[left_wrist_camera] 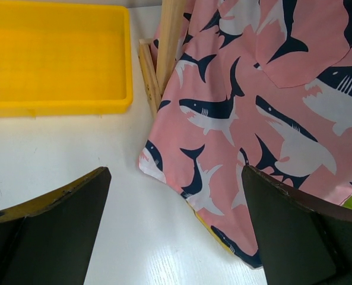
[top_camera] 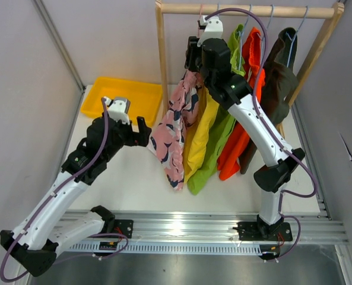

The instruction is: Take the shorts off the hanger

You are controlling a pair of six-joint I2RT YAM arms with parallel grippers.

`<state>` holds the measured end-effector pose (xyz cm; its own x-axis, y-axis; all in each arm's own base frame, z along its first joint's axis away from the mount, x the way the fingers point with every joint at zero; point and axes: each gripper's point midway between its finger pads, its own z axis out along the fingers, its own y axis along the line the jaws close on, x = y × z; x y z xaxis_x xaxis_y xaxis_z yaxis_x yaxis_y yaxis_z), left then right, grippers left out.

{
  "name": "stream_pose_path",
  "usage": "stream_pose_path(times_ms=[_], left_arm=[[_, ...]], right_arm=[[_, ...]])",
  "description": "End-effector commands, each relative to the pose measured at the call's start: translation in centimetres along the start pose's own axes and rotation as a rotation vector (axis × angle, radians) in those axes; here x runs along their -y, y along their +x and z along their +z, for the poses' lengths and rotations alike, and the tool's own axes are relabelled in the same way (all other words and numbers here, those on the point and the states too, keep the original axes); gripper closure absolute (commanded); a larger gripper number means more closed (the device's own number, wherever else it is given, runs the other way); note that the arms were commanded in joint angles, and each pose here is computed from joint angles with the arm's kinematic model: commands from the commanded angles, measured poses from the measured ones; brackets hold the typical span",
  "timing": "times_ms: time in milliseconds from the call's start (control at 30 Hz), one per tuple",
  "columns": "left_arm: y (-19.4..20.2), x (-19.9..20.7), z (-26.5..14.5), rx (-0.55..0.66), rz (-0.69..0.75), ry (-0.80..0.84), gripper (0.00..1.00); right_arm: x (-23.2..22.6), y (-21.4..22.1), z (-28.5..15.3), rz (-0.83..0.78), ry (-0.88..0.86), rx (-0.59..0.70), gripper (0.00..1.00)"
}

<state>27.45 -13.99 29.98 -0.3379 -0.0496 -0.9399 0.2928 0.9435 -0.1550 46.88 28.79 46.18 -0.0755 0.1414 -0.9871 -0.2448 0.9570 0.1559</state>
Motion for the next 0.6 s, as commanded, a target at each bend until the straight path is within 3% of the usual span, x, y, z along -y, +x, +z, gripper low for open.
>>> stream_pose_path(times_ms=[0,100,167,200,267,300,567], left_arm=[[-2.9,1.7,-0.3,0.053,0.024,0.069,0.01],[-6.7,3.8,-1.9,0.129,0.057,0.135,0.01],[-7.1,6.0,-2.1,0.122,0.097,0.205,0.01],[-9.5,7.2,-3.3,0.172,0.099,0.246,0.01],[-9.6,9.8,-3.4,0.158,0.13,0.329,0.01],[-11.9,10.7,-4.5,0.205,0.124,0.358,0.01],[-15.0,14.1,-7.8,0.233,0.102,0.481,0.01]], right_arm=[[-0.9,-6.3,-2.8,0.03,-0.032,0.14,1.0],[-2.0,-8.6,-4.9,0.029,-0.058,0.191,1.0],[-2.9,-9.6,-6.0,0.034,-0.075,0.22,1.0],[-2.9,-10.3,-6.7,0.031,-0.077,0.235,1.0],[-3.4,-10.7,-7.3,0.035,-0.089,0.245,1.0],[-3.3,-10.8,-7.5,0.034,-0.087,0.247,1.0],[-3.6,-9.8,-7.7,0.03,-0.098,0.224,1.0]])
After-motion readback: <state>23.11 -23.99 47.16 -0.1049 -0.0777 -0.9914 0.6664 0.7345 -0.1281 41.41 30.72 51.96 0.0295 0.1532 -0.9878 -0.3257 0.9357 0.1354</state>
